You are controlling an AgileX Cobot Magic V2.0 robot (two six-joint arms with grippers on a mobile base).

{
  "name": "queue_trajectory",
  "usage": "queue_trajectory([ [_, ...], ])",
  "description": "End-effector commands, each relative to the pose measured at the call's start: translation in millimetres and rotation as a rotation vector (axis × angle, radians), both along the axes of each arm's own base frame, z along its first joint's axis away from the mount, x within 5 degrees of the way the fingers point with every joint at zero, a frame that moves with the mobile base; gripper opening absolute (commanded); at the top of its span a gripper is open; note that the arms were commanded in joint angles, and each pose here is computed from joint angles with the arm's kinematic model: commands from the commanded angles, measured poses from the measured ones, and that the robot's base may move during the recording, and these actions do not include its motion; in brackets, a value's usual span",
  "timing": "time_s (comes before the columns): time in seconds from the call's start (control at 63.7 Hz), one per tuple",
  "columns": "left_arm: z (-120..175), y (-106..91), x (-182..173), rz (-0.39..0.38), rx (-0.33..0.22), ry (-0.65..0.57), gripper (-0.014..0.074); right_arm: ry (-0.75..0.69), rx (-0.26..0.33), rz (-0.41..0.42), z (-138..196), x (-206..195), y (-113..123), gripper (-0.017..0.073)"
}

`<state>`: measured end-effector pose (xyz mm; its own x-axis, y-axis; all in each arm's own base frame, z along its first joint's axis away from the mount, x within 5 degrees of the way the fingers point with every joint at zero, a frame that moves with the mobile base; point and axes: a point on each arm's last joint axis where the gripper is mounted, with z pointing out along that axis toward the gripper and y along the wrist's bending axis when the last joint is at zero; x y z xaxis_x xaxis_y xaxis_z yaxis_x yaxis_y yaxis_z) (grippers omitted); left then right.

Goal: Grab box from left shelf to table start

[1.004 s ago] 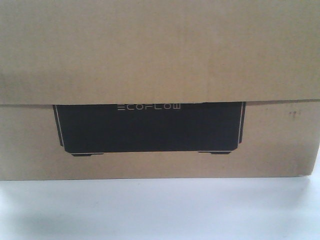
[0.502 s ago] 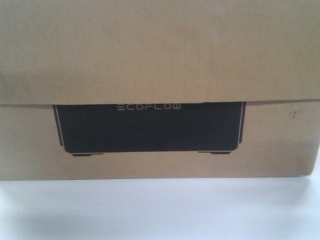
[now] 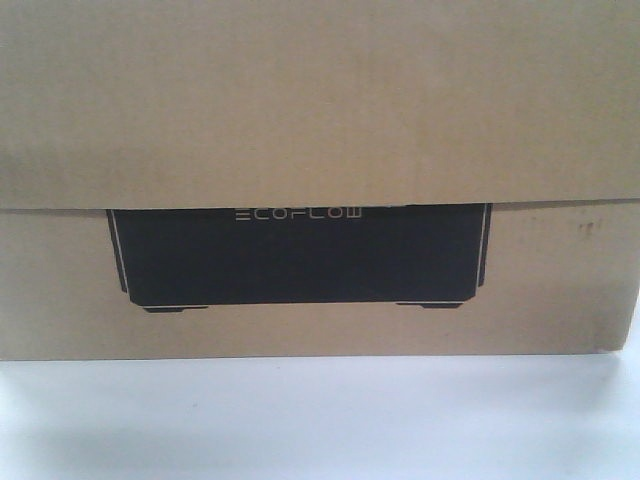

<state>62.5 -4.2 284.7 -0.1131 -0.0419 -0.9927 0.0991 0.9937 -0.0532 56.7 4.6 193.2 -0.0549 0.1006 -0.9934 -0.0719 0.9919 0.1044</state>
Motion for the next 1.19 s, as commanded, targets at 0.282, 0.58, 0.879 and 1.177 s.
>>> queue_trajectory([
  [0.282, -40.1, 0.8, -11.6, 0.037, -0.164, -0.126, -0.0094, -0.130, -0.016, -0.014, 15.6, -1.9, -1.0, 0.0051],
  [0.58, -72.7, 1.9, -7.8, 0.061, -0.052, -0.269, -0.0094, -0.129, -0.016, -0.014, 15.5, -1.9, -1.0, 0.0051],
  [0.879, -75.1, 1.7, -7.5, 0.059, -0.050, -0.241, -0.0094, -0.129, -0.016, -0.014, 15.5, -1.9, -1.0, 0.0051],
  [1.177, -75.1, 1.7, -7.5, 0.059, -0.050, -0.241, -0.0094, -0.129, -0.016, -0.014, 15.5, -1.9, -1.0, 0.0051],
])
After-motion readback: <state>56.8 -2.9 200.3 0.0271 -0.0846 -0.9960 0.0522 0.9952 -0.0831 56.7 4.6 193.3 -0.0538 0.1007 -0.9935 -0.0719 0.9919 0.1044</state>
